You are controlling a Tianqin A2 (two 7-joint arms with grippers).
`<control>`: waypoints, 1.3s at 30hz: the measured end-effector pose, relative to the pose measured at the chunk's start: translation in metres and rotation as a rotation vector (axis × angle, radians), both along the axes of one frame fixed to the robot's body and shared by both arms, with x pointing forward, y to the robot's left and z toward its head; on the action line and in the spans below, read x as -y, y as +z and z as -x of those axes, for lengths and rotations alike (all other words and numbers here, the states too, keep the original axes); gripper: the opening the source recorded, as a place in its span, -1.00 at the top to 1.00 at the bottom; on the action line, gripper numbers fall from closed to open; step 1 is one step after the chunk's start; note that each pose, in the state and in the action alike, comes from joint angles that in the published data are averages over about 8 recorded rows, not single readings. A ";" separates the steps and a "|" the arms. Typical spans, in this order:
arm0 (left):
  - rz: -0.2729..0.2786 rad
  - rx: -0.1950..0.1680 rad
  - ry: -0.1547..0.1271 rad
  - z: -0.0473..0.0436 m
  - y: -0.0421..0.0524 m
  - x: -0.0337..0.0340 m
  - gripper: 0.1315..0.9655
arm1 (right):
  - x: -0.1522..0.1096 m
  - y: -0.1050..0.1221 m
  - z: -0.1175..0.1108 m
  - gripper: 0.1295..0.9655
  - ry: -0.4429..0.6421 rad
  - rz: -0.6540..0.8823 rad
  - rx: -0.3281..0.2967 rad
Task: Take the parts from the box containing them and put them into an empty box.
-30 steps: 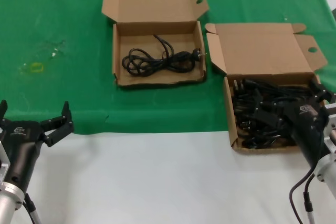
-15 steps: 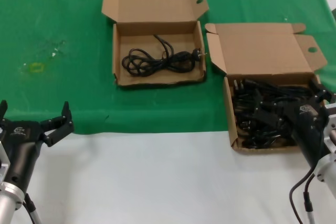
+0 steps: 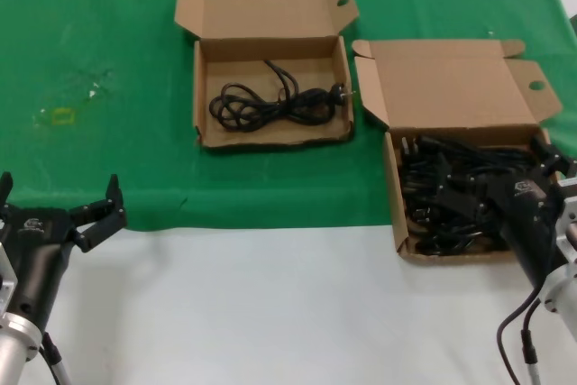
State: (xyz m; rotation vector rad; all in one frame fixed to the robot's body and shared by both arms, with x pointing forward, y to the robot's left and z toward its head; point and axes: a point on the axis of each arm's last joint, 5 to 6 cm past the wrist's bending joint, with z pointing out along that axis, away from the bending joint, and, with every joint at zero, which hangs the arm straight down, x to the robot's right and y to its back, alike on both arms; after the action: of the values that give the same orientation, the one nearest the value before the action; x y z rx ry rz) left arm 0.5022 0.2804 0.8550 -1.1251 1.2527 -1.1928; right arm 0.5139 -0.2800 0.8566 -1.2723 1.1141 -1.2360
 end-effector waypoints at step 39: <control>0.000 0.000 0.000 0.0000 0.0000 0.0000 -1.00 | 0.000 0.000 0.000 -1.00 0.000 0.000 0.000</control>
State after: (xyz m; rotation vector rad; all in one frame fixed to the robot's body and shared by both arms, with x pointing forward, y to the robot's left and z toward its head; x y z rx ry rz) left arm 0.5022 0.2804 0.8550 -1.1251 1.2527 -1.1928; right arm 0.5139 -0.2800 0.8566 -1.2723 1.1141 -1.2360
